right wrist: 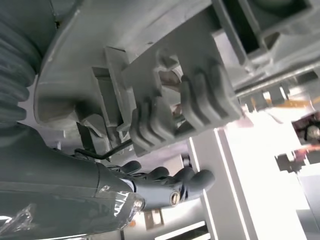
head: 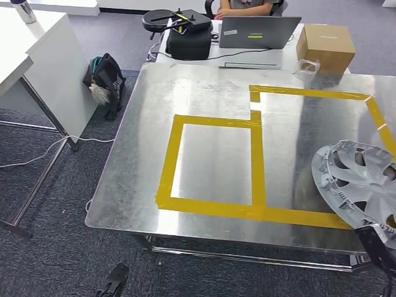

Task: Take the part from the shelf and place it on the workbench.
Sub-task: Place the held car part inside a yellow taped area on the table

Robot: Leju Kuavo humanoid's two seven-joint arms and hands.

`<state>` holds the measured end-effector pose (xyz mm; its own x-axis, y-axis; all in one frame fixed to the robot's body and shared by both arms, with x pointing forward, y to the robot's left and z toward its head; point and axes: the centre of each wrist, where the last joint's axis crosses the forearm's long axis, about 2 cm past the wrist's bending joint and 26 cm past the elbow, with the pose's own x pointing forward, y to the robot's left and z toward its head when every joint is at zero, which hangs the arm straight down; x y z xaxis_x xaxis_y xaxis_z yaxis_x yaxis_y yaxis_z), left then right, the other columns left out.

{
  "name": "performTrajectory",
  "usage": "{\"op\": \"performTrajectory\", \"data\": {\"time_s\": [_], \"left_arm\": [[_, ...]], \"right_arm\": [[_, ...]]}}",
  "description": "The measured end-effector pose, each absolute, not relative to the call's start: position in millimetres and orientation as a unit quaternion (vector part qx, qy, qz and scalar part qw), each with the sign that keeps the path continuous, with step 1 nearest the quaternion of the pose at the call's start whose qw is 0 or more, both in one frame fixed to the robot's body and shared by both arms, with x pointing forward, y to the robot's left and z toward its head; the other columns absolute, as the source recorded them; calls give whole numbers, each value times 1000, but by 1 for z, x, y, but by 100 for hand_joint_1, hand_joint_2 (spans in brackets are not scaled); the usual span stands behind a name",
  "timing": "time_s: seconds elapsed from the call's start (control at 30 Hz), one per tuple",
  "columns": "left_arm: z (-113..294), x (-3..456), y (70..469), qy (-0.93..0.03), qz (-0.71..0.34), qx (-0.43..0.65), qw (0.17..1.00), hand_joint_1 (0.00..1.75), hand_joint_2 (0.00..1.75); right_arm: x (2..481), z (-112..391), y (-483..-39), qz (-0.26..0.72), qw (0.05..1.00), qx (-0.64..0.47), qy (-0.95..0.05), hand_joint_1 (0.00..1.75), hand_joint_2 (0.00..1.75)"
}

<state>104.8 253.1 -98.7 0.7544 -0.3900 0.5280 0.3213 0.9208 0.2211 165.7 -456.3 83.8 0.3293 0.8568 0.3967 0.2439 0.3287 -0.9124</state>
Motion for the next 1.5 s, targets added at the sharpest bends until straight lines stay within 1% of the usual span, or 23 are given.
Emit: {"op": "performTrajectory", "data": {"time_s": [0.1,0.2,0.4,0.53,0.73,0.97,1.17,1.4,1.5], "left_arm": [[-99,105,253,-294,-190,57,935,0,0],[-99,105,253,-294,-190,56,935,0,0],[-99,105,254,-293,-190,54,935,0,0],[-99,105,255,-293,-190,54,936,0,0],[-99,105,255,-293,-191,51,935,0,0],[-99,104,256,-297,-186,51,935,0,0],[-99,104,256,-301,-186,51,934,0,0],[-99,104,256,-301,-185,51,934,0,0],[-99,104,256,-301,-186,51,934,0,0]], "right_arm": [[165,81,-457,268,646,-502,-508,0,175],[165,79,-455,291,652,-506,-484,0,175],[166,76,-452,302,660,-498,-475,0,175],[166,74,-453,312,692,-459,-461,0,175],[169,81,-469,360,712,-409,-443,0,175],[171,86,-473,335,706,-411,-469,0,175],[172,88,-469,318,673,-451,-492,0,175],[172,89,-464,306,664,-456,-508,0,175],[172,90,-462,303,642,-481,-514,0,175]]}}
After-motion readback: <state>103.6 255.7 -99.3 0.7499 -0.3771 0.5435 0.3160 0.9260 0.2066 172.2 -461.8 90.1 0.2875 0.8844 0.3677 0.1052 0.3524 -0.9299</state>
